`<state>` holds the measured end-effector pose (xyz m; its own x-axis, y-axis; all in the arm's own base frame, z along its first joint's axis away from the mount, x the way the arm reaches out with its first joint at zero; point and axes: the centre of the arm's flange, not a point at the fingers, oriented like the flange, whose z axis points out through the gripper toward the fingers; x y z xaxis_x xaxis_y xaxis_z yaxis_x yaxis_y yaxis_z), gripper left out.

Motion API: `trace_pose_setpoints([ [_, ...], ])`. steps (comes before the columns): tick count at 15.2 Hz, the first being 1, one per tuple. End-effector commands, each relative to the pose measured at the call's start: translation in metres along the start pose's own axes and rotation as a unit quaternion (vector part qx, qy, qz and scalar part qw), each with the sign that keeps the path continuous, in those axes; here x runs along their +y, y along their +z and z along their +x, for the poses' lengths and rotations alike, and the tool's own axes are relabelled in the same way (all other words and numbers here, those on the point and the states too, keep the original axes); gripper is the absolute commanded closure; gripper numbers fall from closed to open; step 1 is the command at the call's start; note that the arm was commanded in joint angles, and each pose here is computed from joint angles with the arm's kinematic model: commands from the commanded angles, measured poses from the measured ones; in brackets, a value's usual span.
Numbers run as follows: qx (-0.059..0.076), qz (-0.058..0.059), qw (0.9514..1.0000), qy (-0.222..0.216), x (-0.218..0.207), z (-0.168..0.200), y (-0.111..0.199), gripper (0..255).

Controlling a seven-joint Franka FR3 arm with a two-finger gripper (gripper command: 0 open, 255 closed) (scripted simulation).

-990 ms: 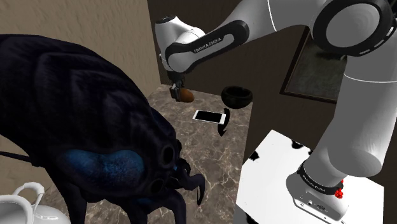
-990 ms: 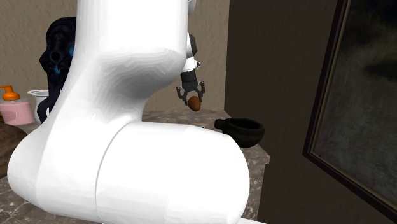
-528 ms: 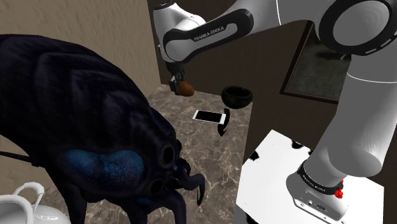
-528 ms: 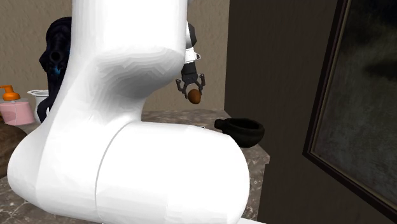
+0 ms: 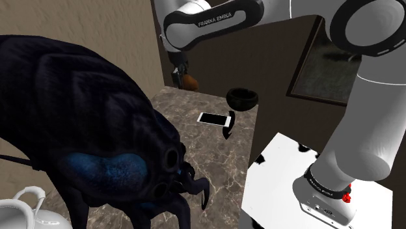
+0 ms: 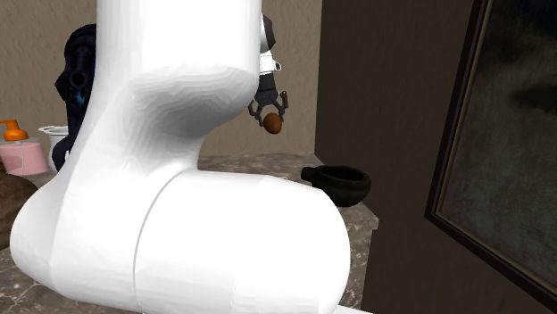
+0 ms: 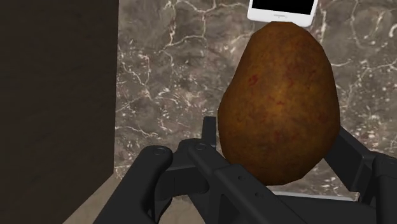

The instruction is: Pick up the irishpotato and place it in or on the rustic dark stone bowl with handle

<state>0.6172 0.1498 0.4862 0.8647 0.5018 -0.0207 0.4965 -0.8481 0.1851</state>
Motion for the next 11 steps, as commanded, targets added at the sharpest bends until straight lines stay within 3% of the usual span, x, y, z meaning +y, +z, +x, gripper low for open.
trace_pose_setpoints([
  [1,0.0,0.0,1.0,0.0,0.001,0.0,-0.01,255],
  [11,0.0,0.0,1.0,0.0,0.054,-0.106,-0.003,255],
])
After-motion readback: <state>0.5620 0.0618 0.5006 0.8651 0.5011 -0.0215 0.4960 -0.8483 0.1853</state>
